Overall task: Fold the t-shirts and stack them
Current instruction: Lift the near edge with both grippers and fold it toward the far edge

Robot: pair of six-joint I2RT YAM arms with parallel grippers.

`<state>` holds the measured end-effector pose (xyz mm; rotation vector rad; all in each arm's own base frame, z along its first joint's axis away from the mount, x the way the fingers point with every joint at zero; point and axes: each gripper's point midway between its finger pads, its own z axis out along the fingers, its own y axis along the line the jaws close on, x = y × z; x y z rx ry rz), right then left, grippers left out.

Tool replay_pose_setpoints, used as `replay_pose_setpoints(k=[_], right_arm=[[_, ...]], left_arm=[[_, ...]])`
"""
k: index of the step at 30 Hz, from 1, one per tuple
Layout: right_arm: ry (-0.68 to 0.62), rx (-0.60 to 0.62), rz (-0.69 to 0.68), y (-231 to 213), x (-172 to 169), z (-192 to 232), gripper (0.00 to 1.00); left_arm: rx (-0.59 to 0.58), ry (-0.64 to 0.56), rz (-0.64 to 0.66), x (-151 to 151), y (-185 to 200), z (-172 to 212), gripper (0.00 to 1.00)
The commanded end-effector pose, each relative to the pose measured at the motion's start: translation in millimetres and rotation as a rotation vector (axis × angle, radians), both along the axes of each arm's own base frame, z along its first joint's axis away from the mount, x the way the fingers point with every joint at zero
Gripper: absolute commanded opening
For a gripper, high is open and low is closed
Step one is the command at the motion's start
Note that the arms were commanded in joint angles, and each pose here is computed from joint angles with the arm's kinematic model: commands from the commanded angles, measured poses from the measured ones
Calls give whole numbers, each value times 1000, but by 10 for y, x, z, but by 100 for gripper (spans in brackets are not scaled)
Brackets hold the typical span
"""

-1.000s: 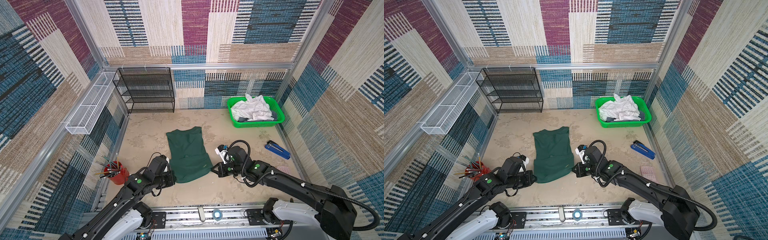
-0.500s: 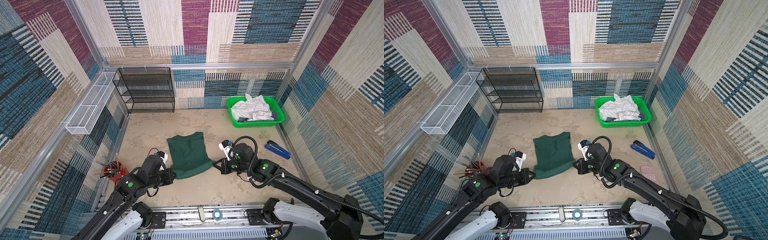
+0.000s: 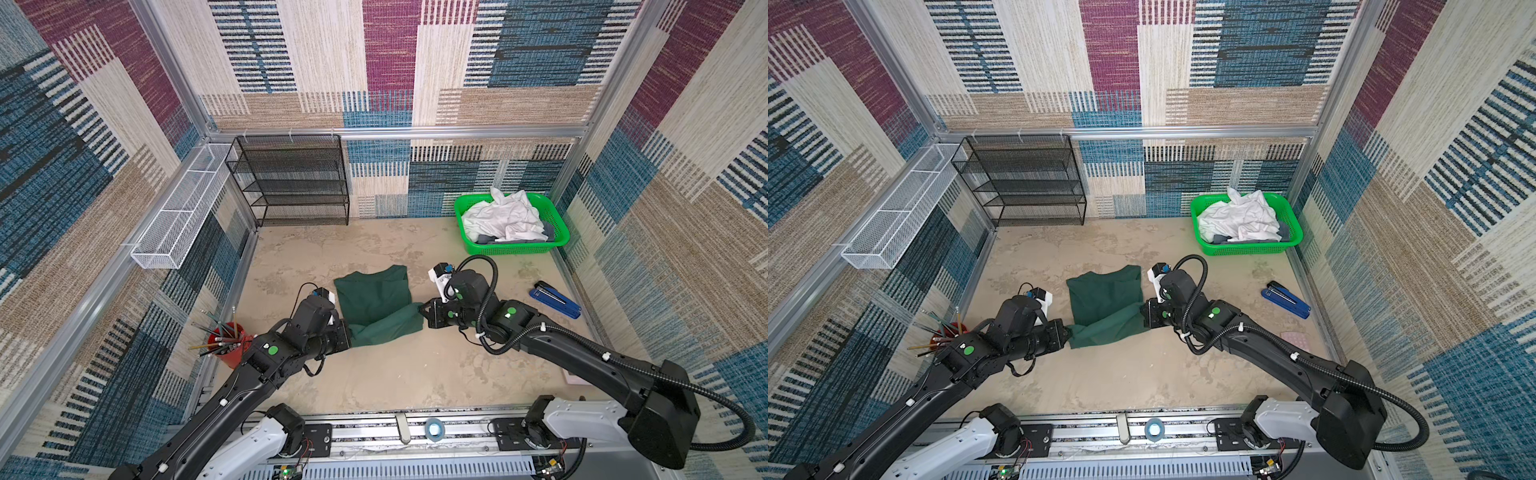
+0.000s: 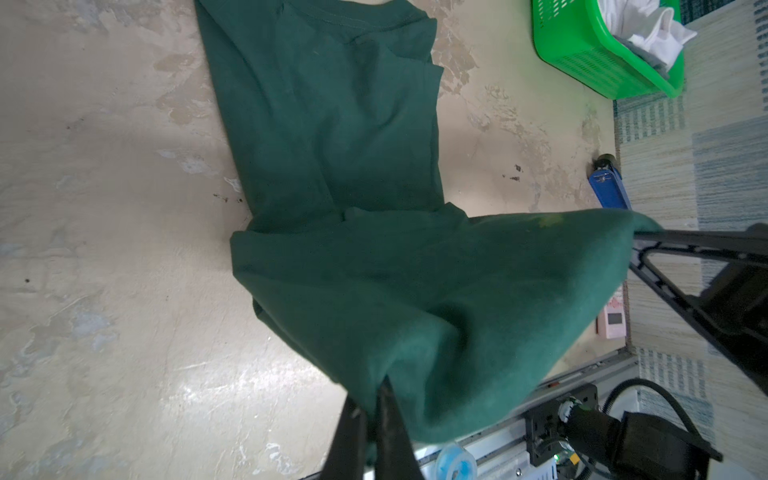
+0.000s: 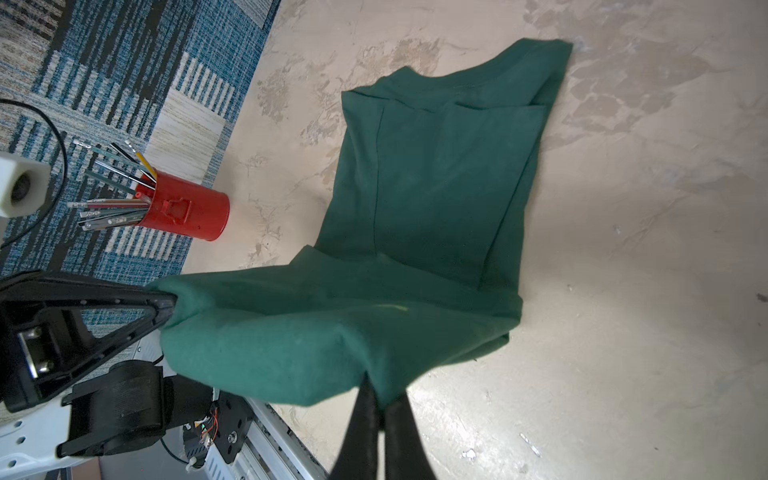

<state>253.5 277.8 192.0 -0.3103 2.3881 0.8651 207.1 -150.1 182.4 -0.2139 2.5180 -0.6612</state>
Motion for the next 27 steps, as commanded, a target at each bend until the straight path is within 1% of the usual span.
replay_pose_setpoints(k=[1, 10, 18, 27], right_arm=[[-55, 18, -11, 40, 120, 103, 0], [-74, 7, -8, 78, 275, 142, 0], [-76, 6, -8, 111, 446, 106, 0], [-94, -16, -20, 107, 697, 87, 0]], left_arm=[[-8, -60, 52, 141, 31, 141, 0], [-1, -61, 101, 253, 119, 122, 0], [-9, -55, 158, 451, 185, 117, 0], [-22, -68, 168, 743, 190, 157, 0]])
